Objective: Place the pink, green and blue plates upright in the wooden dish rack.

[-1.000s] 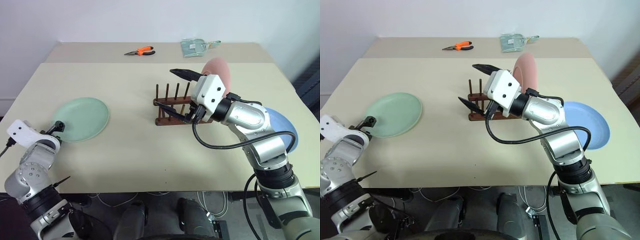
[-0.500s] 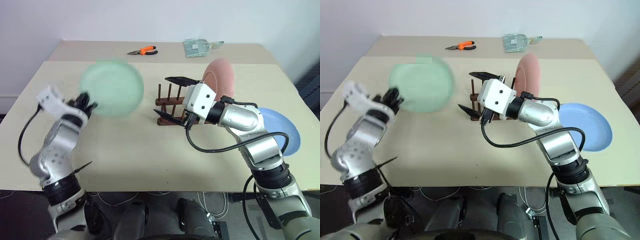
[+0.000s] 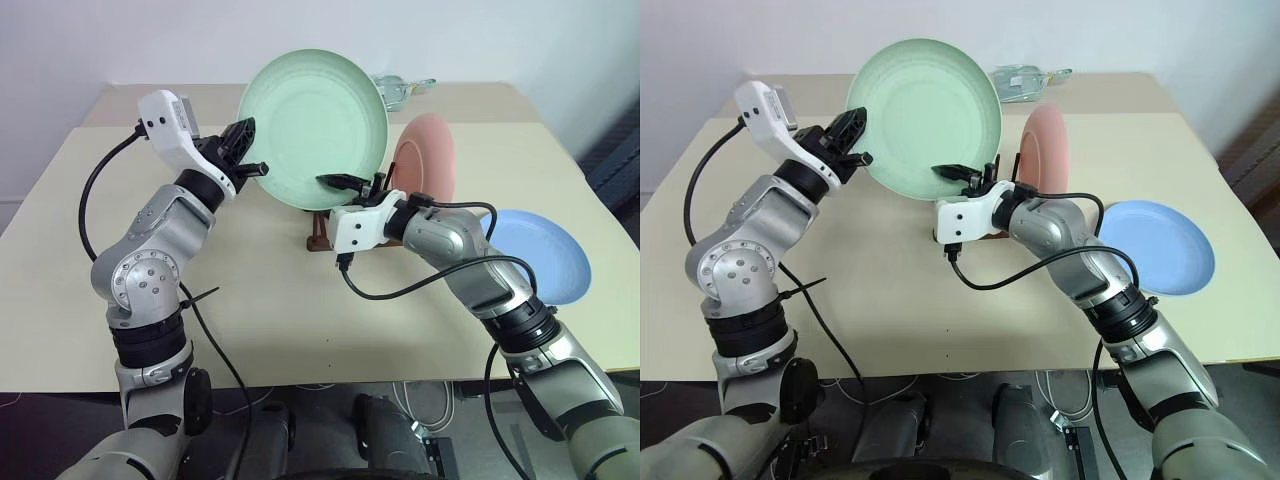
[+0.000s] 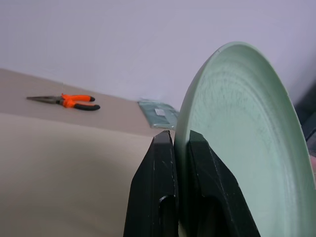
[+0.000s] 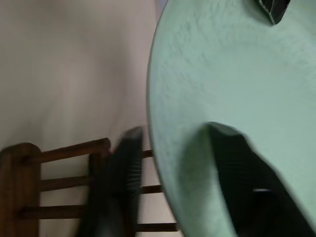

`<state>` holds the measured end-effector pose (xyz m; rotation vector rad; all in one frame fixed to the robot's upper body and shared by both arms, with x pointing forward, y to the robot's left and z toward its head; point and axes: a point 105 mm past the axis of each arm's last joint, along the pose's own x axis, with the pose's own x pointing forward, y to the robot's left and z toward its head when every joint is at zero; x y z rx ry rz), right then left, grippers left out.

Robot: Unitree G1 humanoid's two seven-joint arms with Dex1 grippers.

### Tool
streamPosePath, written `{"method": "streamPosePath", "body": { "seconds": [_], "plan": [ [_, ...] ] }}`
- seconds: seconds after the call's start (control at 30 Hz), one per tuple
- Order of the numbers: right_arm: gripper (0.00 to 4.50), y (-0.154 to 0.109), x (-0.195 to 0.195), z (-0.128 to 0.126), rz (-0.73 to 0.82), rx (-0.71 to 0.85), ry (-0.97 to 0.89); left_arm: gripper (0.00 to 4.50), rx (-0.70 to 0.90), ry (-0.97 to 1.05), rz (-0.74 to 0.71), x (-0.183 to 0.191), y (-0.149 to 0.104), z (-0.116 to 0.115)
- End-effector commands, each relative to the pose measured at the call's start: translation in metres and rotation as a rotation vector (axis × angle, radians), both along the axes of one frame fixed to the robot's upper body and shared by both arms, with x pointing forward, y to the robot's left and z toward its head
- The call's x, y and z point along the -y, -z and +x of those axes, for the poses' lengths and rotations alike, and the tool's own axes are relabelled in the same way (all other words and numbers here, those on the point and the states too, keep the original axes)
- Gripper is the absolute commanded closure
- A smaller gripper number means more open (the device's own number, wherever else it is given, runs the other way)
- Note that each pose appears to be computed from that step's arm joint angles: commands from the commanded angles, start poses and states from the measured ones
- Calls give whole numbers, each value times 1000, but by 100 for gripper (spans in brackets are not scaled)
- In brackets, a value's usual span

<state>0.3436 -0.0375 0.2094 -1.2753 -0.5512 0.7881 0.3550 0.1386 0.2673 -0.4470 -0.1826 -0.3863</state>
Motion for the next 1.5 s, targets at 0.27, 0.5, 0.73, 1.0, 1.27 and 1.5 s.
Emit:
{"method": "streamPosePath", "body": {
  "seconds": [0.27, 0.5, 0.73, 1.0, 1.27, 1.5],
  "plan": [
    [442, -44, 5, -6, 232, 71, -29, 141, 182, -210, -374, -78, -51, -5],
    [442, -94, 34, -39, 911, -418, -232, 141, 117, -129, 373, -63, 25, -7],
    [442, -87, 58, -42, 1211, -794, -230, 141, -61, 488, 679, -2, 129, -70],
    [442, -66, 67, -27, 1286, -937, -126, 141, -11, 654, 638, 30, 128, -90],
    [442, -51, 70, -8, 1277, -990, -40, 141, 51, 661, 613, 44, 113, -93],
    [193, -64, 74, -4, 1163, -814, -1, 134, 68, 652, 610, 48, 105, -89]
  ]
}}
